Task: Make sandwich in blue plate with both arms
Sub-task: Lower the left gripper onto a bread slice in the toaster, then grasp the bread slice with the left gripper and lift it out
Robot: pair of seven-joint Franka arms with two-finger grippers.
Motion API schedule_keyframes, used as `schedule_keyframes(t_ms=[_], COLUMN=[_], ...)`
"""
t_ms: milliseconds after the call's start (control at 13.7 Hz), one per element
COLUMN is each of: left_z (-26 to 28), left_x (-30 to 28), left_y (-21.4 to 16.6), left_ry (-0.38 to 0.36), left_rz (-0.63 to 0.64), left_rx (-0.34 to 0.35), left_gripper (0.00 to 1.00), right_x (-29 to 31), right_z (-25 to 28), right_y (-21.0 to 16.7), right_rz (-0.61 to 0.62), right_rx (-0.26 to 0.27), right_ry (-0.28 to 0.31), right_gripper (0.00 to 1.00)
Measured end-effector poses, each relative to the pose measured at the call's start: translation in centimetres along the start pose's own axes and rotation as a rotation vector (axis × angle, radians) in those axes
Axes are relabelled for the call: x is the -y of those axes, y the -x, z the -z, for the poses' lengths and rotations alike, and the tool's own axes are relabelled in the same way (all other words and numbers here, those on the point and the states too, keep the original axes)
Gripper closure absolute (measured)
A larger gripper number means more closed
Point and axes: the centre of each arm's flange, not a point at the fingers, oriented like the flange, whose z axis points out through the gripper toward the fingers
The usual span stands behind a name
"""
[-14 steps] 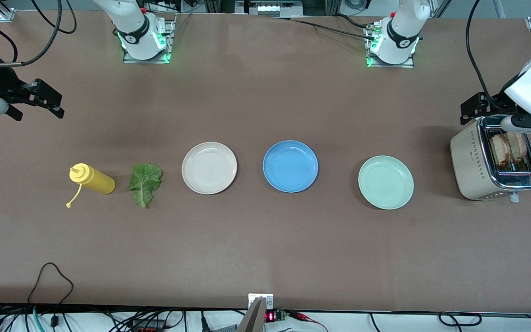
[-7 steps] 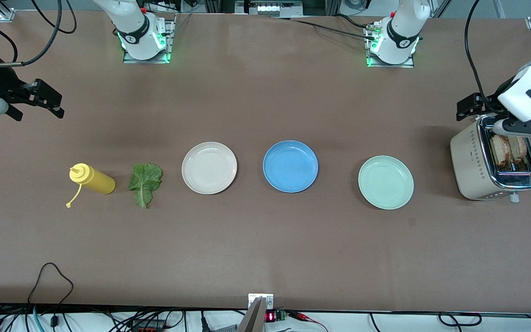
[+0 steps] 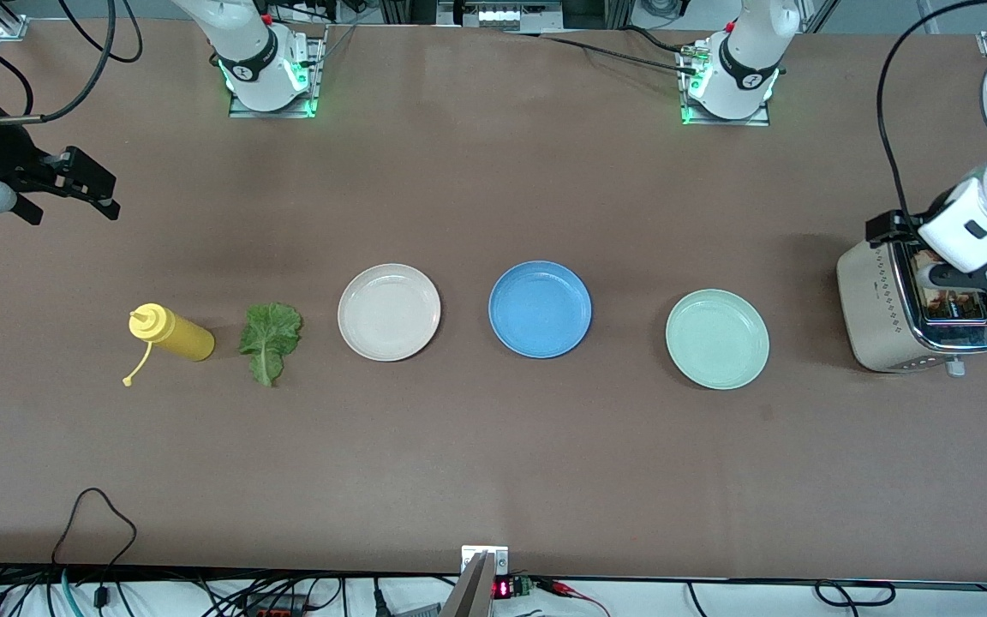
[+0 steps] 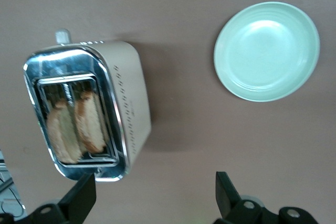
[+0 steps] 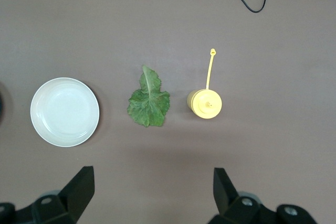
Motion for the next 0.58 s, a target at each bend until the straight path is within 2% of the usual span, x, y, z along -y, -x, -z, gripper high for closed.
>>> schedule_keyframes(t_ms=[291,437,509,582], left_z=[-4.2,-6.2,-7.0,-7.6], left_x=[5.4,6.0,5.9,5.7], left_y=[-1.6,-2.2,-2.4,-2.4], left_ry=[0.011,-0.007,-0.021,-0.032], left_rz=[-0.005,-0.012,-0.022,-0.031], left_rx=[-0.019,-0.011,0.003,0.014], left_gripper=[0.0,0.05,0.13,0.14], right_x=[0.0,0.0,0.0,0.0], right_z=[0.0,0.0,0.0,0.0], right_y=[0.0,0.0,0.0,0.0], right_rz=[0.0,0.0,0.0,0.0], right_rx=[0.0,0.0,0.0,0.0], right_ry=[0.0,0.0,0.0,0.0], right_gripper=[0.0,0.0,0.0,0.0])
